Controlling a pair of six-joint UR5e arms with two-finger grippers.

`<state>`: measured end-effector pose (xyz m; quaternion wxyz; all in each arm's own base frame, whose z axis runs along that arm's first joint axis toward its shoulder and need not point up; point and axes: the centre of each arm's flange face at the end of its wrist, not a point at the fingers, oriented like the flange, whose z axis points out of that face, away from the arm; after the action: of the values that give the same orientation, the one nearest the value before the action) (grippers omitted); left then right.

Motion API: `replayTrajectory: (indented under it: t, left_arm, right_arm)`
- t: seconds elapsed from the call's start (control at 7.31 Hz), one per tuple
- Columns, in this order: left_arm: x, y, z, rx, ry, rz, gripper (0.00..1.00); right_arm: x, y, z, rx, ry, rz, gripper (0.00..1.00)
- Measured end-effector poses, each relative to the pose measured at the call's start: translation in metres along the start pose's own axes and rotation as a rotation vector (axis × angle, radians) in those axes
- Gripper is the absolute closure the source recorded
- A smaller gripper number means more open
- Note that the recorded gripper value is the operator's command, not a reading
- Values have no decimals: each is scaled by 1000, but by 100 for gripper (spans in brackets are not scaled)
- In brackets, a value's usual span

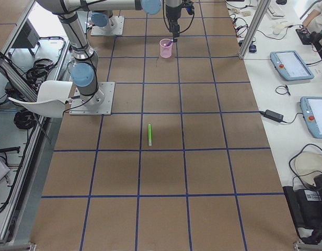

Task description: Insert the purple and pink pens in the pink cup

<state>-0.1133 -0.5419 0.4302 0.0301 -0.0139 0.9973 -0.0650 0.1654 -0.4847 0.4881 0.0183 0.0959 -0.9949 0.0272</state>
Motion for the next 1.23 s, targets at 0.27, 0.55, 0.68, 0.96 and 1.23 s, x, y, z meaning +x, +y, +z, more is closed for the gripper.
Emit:
replayTrajectory:
  t: [0.27,0.55,0.68,0.96,1.23]
  left_arm:
    - [-18,18,-20,-51,3,20,0]
    - [-14,29,-34,-57,56,21,0]
    - [-14,33,-42,-48,80,17,0]
    - [-17,37,-48,-46,97,8,0]
    - [-18,38,-46,-53,95,12,0]
  right_arm:
    - [0,0,0,0,0,1,0]
    - [0,0,0,-1,0,1,0]
    - [0,0,0,-2,0,1,0]
    - [0,0,1,-2,0,1,0]
    - [-1,0,0,1,-10,7,0]
